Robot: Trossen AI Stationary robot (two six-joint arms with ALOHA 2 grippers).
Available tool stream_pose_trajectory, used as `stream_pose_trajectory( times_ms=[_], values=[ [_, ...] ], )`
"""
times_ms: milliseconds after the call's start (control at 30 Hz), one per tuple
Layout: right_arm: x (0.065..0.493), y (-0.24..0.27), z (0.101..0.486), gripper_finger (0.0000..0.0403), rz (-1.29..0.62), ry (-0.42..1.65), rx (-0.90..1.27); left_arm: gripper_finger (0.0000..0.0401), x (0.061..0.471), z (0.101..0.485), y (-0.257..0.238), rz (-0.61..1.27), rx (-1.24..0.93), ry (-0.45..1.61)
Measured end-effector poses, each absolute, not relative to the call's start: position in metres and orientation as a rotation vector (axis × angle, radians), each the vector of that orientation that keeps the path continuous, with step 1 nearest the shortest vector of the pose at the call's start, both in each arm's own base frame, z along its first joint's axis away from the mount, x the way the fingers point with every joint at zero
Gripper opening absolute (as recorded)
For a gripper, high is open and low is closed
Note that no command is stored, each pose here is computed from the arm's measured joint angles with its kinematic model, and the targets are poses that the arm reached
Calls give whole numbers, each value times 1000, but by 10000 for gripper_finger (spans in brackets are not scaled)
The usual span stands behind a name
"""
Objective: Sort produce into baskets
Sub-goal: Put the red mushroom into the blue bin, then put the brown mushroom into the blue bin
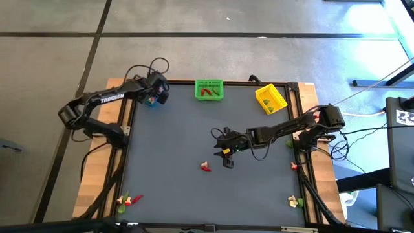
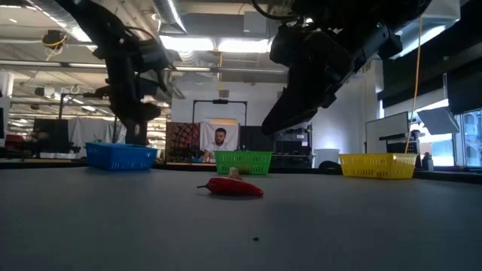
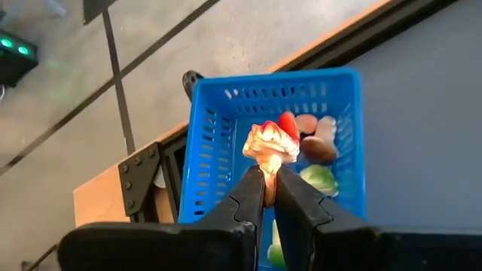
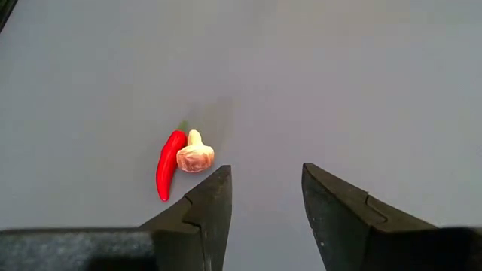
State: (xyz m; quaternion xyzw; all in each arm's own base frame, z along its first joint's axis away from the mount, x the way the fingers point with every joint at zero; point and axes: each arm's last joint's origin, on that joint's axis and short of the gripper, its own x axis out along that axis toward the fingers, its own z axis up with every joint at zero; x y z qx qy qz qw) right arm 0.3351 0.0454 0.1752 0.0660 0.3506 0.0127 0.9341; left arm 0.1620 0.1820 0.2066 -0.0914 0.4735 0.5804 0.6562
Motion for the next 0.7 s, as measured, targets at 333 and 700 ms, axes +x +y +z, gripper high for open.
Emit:
stream_pose_trajectory(
  times_ms=[333,700],
  values=[
    [335,45,175,161,23,716,141,93,159,200,185,1318,-217,1128],
    [336,47,177,161,54,700,155,145,173,201,172,1204,-161,1134]
  ],
)
